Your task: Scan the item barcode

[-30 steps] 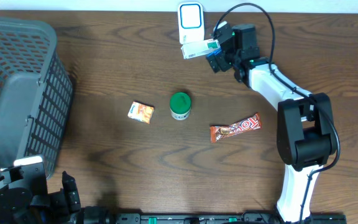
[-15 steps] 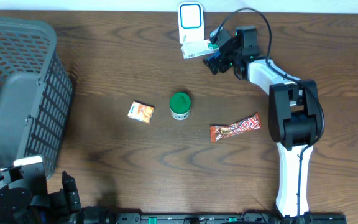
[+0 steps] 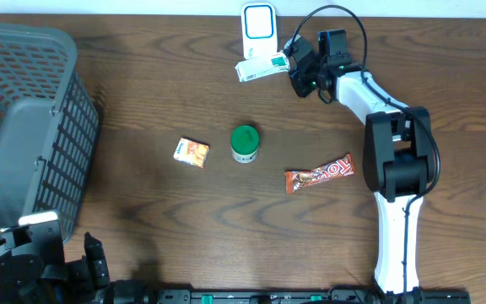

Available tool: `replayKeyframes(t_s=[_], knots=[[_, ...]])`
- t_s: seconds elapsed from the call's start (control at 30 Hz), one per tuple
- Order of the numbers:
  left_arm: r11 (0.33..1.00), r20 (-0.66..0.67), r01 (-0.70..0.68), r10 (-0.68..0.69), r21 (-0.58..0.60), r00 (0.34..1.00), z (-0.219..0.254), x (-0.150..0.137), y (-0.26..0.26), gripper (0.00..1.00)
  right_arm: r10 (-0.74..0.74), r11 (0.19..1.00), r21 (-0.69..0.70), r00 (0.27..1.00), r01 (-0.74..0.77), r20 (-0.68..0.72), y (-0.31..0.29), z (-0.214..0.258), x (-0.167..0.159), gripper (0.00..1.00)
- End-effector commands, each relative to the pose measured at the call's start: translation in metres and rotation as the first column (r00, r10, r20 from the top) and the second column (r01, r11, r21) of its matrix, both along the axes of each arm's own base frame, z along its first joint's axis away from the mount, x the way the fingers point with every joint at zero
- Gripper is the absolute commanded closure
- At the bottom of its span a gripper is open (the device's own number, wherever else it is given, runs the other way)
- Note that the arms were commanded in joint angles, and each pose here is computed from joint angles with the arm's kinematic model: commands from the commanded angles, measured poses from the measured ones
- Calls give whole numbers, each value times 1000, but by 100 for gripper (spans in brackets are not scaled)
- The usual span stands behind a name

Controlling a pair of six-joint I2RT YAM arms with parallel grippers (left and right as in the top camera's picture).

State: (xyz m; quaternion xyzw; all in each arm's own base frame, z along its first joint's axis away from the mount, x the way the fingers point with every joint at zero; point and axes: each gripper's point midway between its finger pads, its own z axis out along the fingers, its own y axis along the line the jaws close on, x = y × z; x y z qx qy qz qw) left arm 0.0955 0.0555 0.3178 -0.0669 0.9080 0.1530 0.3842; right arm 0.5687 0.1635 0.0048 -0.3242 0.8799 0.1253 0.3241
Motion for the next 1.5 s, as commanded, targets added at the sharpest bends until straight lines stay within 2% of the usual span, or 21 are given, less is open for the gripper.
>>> replayKeyframes(t_s=[0.0, 0.07, 0.17, 0.43, 0.67, 0.9, 1.07, 1.47], knots=[[1000, 8, -21, 21, -1, 1000, 2, -1, 2, 3, -35, 999, -19, 999, 35, -15, -10, 35, -9, 99], [1000, 8, -21, 21, 0, 1000, 2, -1, 2, 3, -101, 994, 46, 994, 102, -35, -7, 65, -13, 99], [1000, 8, -21, 21, -1, 1000, 2, -1, 2, 3, -144, 982, 123, 989, 146, -22, 4, 79, -5, 99], [1000, 8, -21, 21, 0, 1000, 2, -1, 2, 3, -126, 972, 208, 991, 113, 51, 67, 69, 7, 99], [1000, 8, -21, 21, 0, 1000, 2, -1, 2, 3, -156, 968, 217, 978, 124, 137, 101, 59, 17, 99], [1000, 8, -21, 21, 0, 1000, 2, -1, 2, 3, -229, 955, 233, 954, 183, 192, 91, 52, 36, 99], [1000, 7, -21, 21, 0, 1000, 2, -1, 2, 3, -258, 944, 248, 954, 216, 155, 85, 34, 38, 99], [1000, 8, -21, 21, -1, 1000, 2, -1, 2, 3, -246, 956, 181, 968, 233, 53, 84, 3, 20, 99]])
